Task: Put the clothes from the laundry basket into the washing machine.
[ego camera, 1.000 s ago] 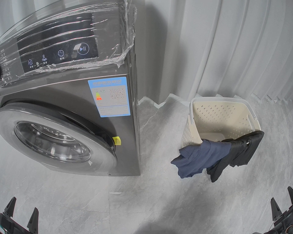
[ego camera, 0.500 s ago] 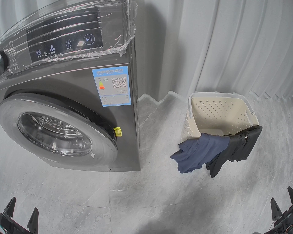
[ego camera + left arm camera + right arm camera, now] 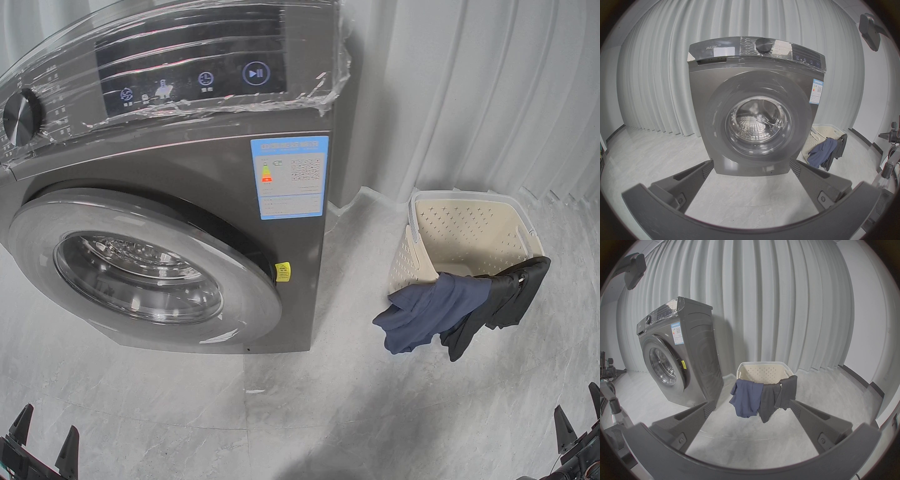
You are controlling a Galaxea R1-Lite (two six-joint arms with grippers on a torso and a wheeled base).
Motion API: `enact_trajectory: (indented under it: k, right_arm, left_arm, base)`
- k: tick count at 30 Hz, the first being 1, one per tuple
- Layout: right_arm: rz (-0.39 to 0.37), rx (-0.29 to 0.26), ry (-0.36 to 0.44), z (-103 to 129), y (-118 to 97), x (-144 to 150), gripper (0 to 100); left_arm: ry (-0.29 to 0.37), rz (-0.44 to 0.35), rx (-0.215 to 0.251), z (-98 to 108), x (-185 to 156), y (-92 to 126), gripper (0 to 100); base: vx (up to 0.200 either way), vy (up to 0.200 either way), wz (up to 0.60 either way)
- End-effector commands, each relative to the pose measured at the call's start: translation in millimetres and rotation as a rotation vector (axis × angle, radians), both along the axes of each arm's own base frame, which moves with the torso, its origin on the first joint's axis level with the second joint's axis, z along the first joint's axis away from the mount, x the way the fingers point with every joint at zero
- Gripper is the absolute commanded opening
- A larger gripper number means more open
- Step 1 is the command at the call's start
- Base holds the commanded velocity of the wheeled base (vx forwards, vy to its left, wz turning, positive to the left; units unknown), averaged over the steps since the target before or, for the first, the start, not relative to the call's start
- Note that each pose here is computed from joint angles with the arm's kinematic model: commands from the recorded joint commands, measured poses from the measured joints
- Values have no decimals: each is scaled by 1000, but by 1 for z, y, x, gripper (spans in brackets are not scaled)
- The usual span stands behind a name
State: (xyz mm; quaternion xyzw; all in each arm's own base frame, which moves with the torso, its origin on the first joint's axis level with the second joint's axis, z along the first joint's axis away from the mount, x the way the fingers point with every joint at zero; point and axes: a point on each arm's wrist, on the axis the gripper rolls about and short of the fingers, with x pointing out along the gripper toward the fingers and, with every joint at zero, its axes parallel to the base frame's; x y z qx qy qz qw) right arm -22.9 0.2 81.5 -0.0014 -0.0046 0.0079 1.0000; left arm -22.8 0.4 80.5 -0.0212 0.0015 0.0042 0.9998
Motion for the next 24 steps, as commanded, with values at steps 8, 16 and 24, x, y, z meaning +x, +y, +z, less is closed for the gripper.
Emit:
enact_trajectory:
  k: [8,16,24]
  right_arm:
    - [1,0,1,-5,0,0,100]
    - [1,0,1,-5,0,0,100]
    - [1,0,1,-5,0,0,100]
  left_arm:
    - [1,1,-1,-4,0,0,100]
    - [1,1,-1,-4,0,0,100]
    - [1,1,-1,-4,0,0,100]
  base:
    - [0,200,0]
    - [0,0,0]
    - [0,25,450]
